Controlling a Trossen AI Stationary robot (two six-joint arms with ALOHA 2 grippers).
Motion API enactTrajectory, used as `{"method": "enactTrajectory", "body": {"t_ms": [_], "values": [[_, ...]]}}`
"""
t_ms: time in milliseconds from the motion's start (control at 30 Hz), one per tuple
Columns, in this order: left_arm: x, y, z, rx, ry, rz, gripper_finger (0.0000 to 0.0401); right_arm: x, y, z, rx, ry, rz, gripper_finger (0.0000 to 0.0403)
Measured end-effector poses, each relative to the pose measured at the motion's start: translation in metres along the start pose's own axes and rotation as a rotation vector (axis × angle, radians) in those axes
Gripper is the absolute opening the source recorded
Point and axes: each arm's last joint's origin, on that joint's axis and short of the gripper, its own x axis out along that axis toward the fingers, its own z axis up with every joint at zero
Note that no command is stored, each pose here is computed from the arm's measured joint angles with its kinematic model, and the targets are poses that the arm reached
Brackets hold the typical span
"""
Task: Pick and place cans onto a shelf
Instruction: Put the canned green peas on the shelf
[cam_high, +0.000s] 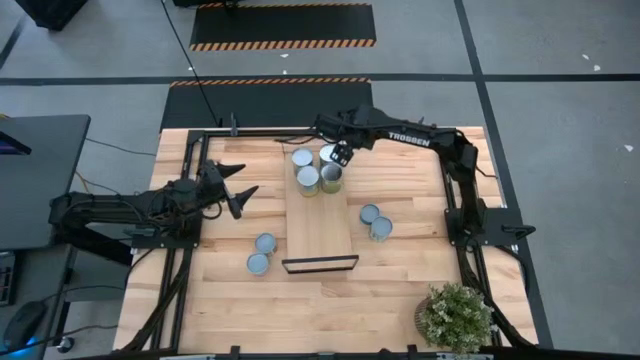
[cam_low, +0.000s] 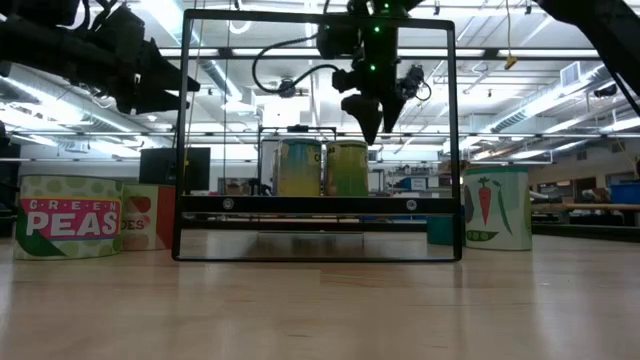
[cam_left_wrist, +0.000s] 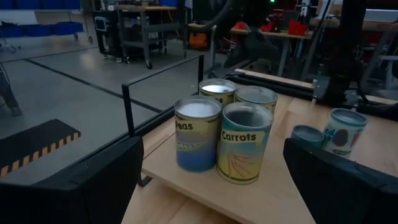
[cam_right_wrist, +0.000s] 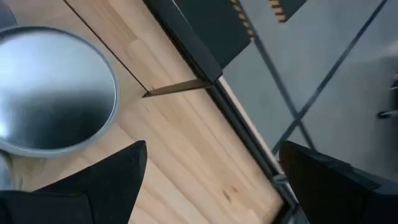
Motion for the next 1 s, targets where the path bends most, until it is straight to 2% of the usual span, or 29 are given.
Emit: {"method": "enactTrajectory", "body": {"t_ms": [200,433,1000], "values": [[0.0,0.0,0.0,-0.006,0.001,0.0,0.0393,0.022,-0.004,-0.003,0.053,0.065,0.076,0.0373],[0.0,0.0,0.0,-0.007,0.001,0.0,0.0393,0.031,0.005,0.0,0.059,0.025,0.144,0.0373],[0.0,0.0,0.0,-0.007,0.002,-0.001,0.0393,0.029,0.007,0.001,0.028,0.009,0.152,0.0373]]}}
